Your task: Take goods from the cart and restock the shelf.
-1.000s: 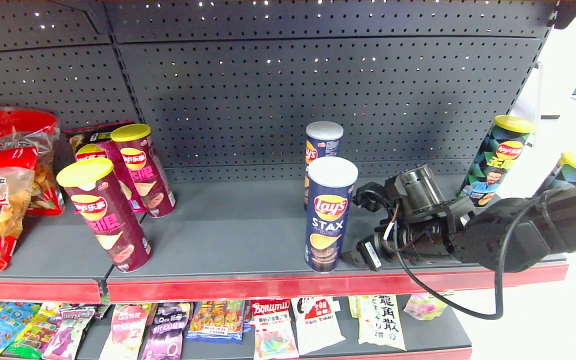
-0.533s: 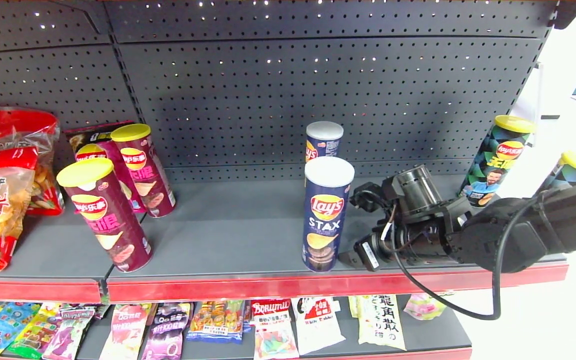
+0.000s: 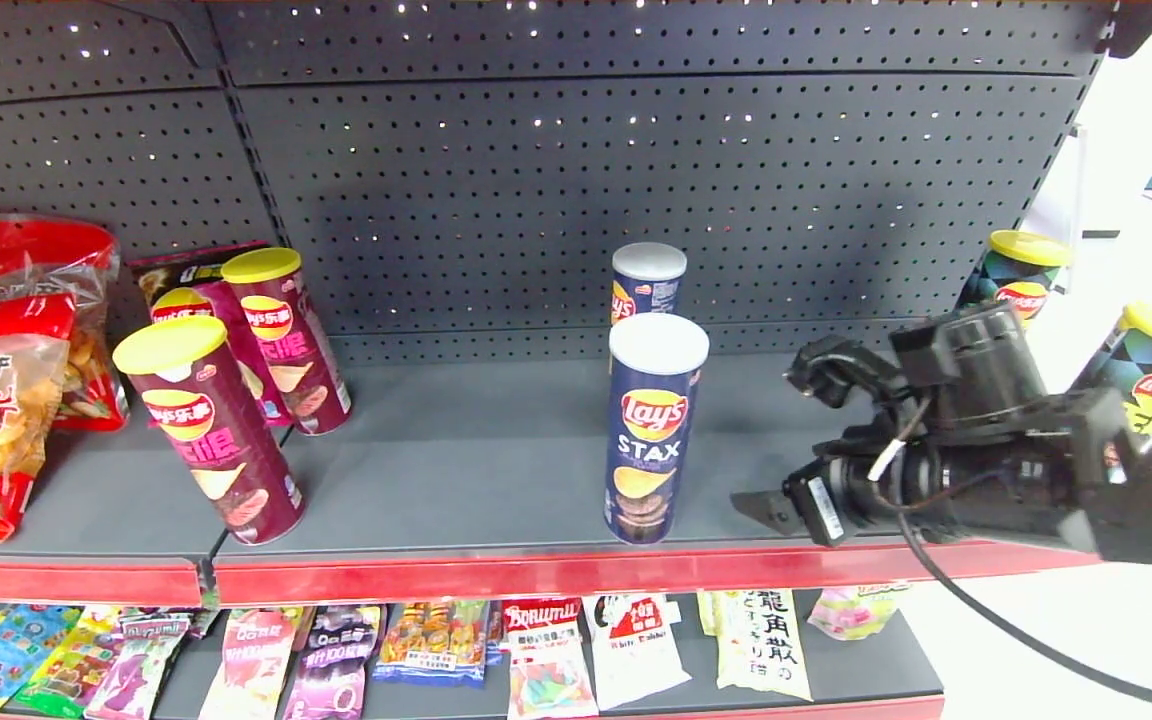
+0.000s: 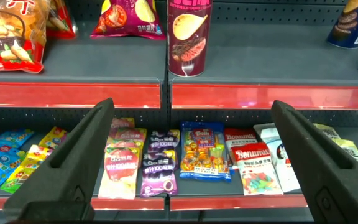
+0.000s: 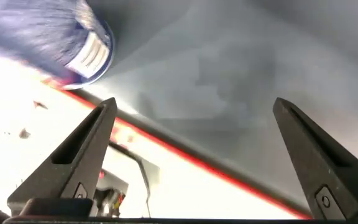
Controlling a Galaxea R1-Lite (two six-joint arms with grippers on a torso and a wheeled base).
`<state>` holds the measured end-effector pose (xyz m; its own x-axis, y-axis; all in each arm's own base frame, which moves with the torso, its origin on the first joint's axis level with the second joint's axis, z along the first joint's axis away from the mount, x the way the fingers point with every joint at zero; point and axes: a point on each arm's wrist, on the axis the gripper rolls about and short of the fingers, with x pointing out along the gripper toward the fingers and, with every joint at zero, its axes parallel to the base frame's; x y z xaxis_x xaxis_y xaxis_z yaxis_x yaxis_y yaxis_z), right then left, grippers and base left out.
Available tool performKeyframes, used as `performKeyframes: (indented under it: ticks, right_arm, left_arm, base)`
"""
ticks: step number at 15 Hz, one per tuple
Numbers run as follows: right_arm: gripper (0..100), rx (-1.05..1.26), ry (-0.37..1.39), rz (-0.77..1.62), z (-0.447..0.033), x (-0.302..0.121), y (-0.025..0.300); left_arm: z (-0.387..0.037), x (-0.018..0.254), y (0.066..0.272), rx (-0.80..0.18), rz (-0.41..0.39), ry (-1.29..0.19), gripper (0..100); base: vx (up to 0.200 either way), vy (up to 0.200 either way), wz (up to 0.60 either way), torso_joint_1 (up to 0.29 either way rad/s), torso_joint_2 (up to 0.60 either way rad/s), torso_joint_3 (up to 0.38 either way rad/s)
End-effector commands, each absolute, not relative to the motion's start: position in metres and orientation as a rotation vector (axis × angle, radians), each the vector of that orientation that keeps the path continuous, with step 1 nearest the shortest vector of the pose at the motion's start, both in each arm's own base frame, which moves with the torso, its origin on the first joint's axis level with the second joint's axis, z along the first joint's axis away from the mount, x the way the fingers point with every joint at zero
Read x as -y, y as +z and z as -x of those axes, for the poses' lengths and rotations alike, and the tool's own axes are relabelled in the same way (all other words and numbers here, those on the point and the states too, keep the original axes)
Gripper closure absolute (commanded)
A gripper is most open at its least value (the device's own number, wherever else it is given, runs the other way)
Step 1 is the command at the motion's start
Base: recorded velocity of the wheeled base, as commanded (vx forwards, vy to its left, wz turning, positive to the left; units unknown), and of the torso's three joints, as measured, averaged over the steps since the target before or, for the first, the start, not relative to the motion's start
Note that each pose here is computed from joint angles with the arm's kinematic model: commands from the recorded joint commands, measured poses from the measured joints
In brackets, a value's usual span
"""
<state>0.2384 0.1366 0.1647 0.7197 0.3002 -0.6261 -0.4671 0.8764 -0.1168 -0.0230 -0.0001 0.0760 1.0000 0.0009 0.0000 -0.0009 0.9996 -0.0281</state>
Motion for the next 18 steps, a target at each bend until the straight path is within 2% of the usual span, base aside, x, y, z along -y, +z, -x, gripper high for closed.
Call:
performKeyframes:
  ticks: [1, 3, 6, 7, 9, 11, 12, 15, 17, 18]
  right_arm:
    - [0, -0.433, 0.459, 0.212, -0.156, -0.095, 0.206]
    - [0, -0.318, 0.433, 0.192, -0.109, -0.068, 0.21]
    - [0, -0.067, 0.103, 0.125, -0.041, -0.009, 0.21]
    - [0, -0.066, 0.016, 0.127, -0.026, -0.001, 0.195]
    - [0, -0.124, -0.075, 0.15, 0.011, 0.007, 0.14]
    - [0, -0.146, 0.02, 0.107, 0.03, 0.009, 0.103]
    - [0, -0.126, 0.025, 0.005, 0.026, 0.008, 0.101]
    - [0, -0.125, 0.04, -0.019, 0.019, 0.007, 0.086]
    - [0, -0.057, 0.404, -0.014, 0.024, 0.009, 0.085]
    - [0, -0.046, 0.449, -0.007, 0.023, 0.013, 0.085]
  left_arm:
    - [0.023, 0.0, 0.076, 0.0, 0.017, -0.005, 0]
    - [0.023, 0.001, 0.076, -0.001, -0.009, -0.02, 0]
    - [0.023, 0.001, 0.076, -0.003, -0.024, -0.026, 0]
    - [0.023, 0.001, 0.076, -0.003, -0.024, -0.026, 0]
    - [0.023, 0.001, 0.076, -0.003, -0.024, -0.026, 0]
    - [0.023, 0.001, 0.076, -0.003, -0.026, -0.026, 0]
    - [0.023, 0.001, 0.076, -0.003, -0.024, -0.026, 0]
    - [0.023, 0.001, 0.076, -0.003, -0.023, -0.026, 0]
    - [0.023, 0.001, 0.076, -0.003, -0.02, -0.026, 0]
    - [0.023, 0.001, 0.076, -0.003, -0.02, -0.028, 0]
  base:
    - [0.0, 0.0, 0.0, 0.0, 0.0, 0.0]
    - [0.0, 0.0, 0.0, 0.0, 0.0, 0.0]
    - [0.0, 0.0, 0.0, 0.0, 0.0, 0.0]
    - [0.0, 0.0, 0.0, 0.0, 0.0, 0.0]
    - [0.0, 0.0, 0.0, 0.0, 0.0, 0.0]
    - [0.0, 0.0, 0.0, 0.0, 0.0, 0.0]
    - [0.0, 0.0, 0.0, 0.0, 0.0, 0.0]
    - [0.0, 0.0, 0.0, 0.0, 0.0, 0.0]
    - [0.0, 0.0, 0.0, 0.0, 0.0, 0.0]
    - [0.0, 0.0, 0.0, 0.0, 0.0, 0.0]
